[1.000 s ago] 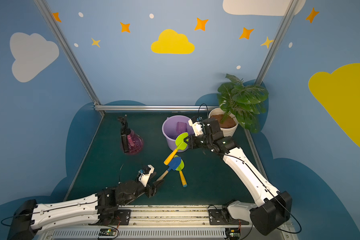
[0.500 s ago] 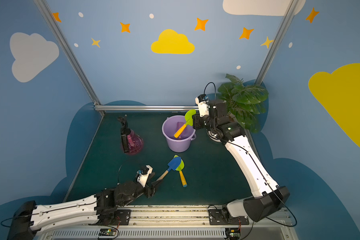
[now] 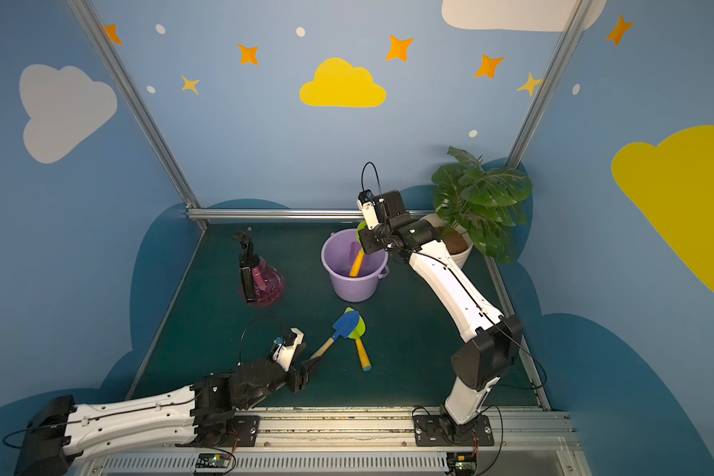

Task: Organize the gardening tools
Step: Place the gardening tool in the container.

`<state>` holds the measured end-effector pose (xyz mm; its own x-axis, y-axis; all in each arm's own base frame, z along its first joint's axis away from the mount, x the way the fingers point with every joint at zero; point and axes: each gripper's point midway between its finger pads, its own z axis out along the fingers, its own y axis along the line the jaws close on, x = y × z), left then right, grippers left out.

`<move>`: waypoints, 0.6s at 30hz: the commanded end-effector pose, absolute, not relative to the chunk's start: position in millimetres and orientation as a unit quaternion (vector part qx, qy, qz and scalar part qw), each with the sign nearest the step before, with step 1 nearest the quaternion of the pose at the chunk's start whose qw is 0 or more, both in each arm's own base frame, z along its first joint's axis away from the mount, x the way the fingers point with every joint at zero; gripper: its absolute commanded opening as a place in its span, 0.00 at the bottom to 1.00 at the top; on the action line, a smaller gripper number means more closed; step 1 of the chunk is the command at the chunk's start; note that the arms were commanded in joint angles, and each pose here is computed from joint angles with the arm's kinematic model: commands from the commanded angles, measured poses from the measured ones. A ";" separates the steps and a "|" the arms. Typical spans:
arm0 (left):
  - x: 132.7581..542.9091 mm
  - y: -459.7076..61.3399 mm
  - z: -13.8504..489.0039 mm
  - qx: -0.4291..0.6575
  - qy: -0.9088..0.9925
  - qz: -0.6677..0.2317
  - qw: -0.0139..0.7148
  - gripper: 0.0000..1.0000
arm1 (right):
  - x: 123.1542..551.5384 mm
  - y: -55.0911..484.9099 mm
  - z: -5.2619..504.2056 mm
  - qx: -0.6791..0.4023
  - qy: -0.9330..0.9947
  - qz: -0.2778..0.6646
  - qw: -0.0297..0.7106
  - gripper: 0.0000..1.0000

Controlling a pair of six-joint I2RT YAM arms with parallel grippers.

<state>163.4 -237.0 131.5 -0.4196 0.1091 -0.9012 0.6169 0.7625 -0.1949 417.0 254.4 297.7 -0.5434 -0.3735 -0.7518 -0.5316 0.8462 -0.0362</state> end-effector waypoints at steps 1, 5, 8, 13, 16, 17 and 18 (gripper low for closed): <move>165.6 -231.3 120.9 0.222 0.811 -0.243 0.484 0.69 | 419.2 260.7 273.6 -0.279 0.884 0.080 0.366 0.00; 166.7 -230.6 118.0 0.221 0.814 -0.236 0.483 0.69 | 421.5 270.9 247.7 -0.291 0.892 0.073 0.337 0.00; 168.0 -228.9 114.8 0.221 0.818 -0.225 0.480 0.69 | 422.9 276.1 230.3 -0.296 0.897 0.068 0.320 0.00; 169.4 -228.5 110.8 0.227 0.825 -0.209 0.474 0.69 | 424.8 278.0 210.8 -0.298 0.906 0.058 0.297 0.00; 169.8 -229.6 108.7 0.230 0.827 -0.204 0.471 0.69 | 426.3 276.7 202.4 -0.297 0.910 0.051 0.285 0.00; 170.4 -230.1 108.2 0.231 0.827 -0.202 0.470 0.69 | 426.3 276.6 199.5 -0.298 0.911 0.047 0.281 0.00; 170.7 -230.6 107.4 0.233 0.828 -0.199 0.469 0.69 | 426.2 276.1 196.9 -0.298 0.912 0.044 0.277 0.00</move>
